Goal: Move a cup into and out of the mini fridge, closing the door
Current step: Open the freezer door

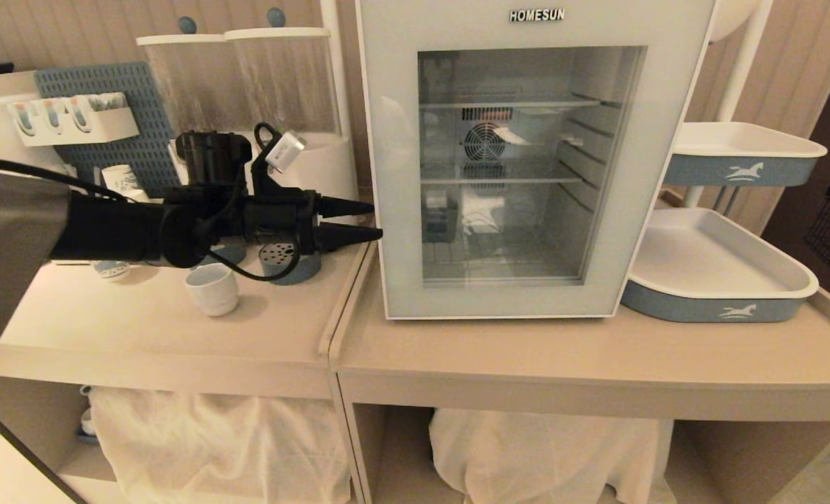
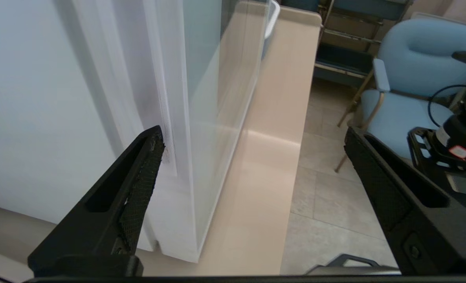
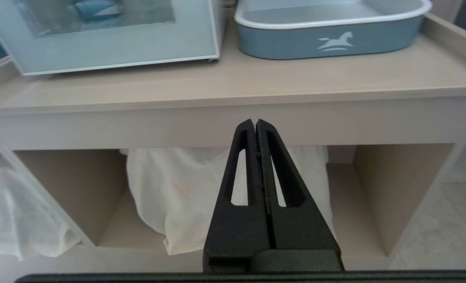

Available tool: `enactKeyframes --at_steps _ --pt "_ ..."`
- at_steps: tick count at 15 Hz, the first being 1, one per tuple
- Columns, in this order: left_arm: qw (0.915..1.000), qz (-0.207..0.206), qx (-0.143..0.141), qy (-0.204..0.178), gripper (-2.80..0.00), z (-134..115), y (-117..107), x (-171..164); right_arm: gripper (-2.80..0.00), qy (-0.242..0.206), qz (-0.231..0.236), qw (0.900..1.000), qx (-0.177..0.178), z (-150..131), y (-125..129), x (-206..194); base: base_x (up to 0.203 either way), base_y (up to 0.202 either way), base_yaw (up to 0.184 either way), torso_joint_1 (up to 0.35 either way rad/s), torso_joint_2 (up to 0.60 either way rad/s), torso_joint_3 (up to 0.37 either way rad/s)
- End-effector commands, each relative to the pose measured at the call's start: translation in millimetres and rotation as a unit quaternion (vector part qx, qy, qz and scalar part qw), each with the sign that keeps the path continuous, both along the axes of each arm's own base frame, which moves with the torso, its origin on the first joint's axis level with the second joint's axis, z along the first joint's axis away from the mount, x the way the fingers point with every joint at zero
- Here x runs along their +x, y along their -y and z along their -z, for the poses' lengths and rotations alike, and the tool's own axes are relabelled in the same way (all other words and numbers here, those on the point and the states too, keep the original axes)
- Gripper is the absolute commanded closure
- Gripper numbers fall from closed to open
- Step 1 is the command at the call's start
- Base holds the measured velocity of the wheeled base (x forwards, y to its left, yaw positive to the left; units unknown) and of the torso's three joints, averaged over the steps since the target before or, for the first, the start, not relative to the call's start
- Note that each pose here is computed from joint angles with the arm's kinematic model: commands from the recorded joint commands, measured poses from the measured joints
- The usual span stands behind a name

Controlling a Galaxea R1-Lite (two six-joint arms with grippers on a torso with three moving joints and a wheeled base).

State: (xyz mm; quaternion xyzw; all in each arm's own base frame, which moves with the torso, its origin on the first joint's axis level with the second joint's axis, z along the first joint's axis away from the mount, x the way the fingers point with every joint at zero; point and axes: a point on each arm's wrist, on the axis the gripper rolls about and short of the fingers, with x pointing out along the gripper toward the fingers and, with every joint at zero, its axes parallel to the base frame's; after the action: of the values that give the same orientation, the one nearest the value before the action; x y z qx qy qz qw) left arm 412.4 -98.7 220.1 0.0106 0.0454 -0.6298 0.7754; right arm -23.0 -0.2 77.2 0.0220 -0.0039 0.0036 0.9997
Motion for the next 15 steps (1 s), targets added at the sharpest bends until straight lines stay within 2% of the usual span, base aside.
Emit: enactKeyframes --at_steps 1,8,15 --pt "1.0 0.008 -0.002 0.003 -2.8 -3.9 -1.2 -6.1 0.0 0.0 0.0 1.0 -0.001 -0.3 0.0 0.0 0.0 0.0 0.0 0.0 0.0 0.0" --pt "0.9998 0.002 -0.001 0.019 -2.8 -12.1 -4.0 -10.4 0.0 -0.002 0.0 1.0 -0.001 0.2 0.0 0.0 0.0 0.0 0.0 0.0 0.0 0.0" --pt "0.9997 -0.009 0.001 0.025 -2.8 -6.8 -0.3 5.9 0.0 -0.002 0.0 1.0 -0.001 0.2 0.0 0.0 0.0 0.0 0.0 0.0 0.0 0.0"
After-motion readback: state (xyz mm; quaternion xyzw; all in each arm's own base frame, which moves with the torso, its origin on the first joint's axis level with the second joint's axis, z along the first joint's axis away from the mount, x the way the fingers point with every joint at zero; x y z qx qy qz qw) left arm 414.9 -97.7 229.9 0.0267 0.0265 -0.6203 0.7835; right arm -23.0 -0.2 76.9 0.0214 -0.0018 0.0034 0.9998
